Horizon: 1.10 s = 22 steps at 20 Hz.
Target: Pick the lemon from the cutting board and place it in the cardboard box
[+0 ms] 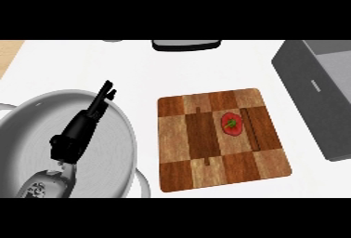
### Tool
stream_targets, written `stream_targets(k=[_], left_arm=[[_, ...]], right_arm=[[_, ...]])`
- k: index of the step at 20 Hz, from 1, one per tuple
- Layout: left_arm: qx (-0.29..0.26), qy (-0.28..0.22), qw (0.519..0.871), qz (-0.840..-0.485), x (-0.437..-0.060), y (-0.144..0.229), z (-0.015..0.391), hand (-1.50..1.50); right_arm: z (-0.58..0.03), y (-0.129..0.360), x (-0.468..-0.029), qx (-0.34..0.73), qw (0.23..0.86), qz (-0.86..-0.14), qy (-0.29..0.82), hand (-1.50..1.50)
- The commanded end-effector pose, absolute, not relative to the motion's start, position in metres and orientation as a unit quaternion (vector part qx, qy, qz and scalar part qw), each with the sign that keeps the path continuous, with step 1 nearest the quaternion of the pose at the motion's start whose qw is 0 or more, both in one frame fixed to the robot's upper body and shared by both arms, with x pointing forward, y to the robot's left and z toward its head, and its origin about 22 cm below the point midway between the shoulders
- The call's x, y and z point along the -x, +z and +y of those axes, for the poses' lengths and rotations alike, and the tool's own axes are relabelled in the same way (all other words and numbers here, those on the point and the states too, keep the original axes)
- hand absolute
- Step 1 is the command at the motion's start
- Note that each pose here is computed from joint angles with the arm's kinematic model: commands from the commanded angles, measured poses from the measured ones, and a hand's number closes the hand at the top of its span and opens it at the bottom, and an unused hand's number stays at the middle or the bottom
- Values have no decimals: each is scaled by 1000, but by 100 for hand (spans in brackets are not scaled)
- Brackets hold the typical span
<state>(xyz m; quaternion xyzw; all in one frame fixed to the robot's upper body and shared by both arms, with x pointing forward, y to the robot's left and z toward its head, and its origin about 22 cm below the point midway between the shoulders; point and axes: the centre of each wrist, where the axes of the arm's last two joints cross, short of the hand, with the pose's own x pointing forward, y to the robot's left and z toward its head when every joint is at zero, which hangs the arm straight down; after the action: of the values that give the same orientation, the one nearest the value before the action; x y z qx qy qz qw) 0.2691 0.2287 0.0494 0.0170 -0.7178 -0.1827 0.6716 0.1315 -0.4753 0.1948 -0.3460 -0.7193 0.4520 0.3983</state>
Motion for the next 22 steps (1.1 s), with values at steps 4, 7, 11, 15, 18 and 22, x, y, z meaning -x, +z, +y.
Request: stream_targets(k=[4, 7, 11, 15, 18, 22], left_arm=[[14, -189, 676, -712, -262, 40, 218, 0], [7, -196, 675, -711, -291, 50, 208, 0], [12, -202, 671, -714, -288, 47, 204, 0], [20, -202, 667, -717, -288, 35, 208, 0], [18, -200, 669, -715, -274, 39, 198, 0], [11, -203, 676, -708, -278, 40, 218, 0]], right_arm=[[-528, 238, -96, 367, 438, -732, 371, 150], [-527, 269, -103, 384, 445, -725, 359, 150], [-518, 287, -124, 401, 456, -718, 339, 150], [-513, 296, -157, 403, 469, -708, 340, 150], [-513, 289, -174, 392, 470, -721, 326, 150], [-523, 299, -189, 387, 481, -722, 314, 150]])
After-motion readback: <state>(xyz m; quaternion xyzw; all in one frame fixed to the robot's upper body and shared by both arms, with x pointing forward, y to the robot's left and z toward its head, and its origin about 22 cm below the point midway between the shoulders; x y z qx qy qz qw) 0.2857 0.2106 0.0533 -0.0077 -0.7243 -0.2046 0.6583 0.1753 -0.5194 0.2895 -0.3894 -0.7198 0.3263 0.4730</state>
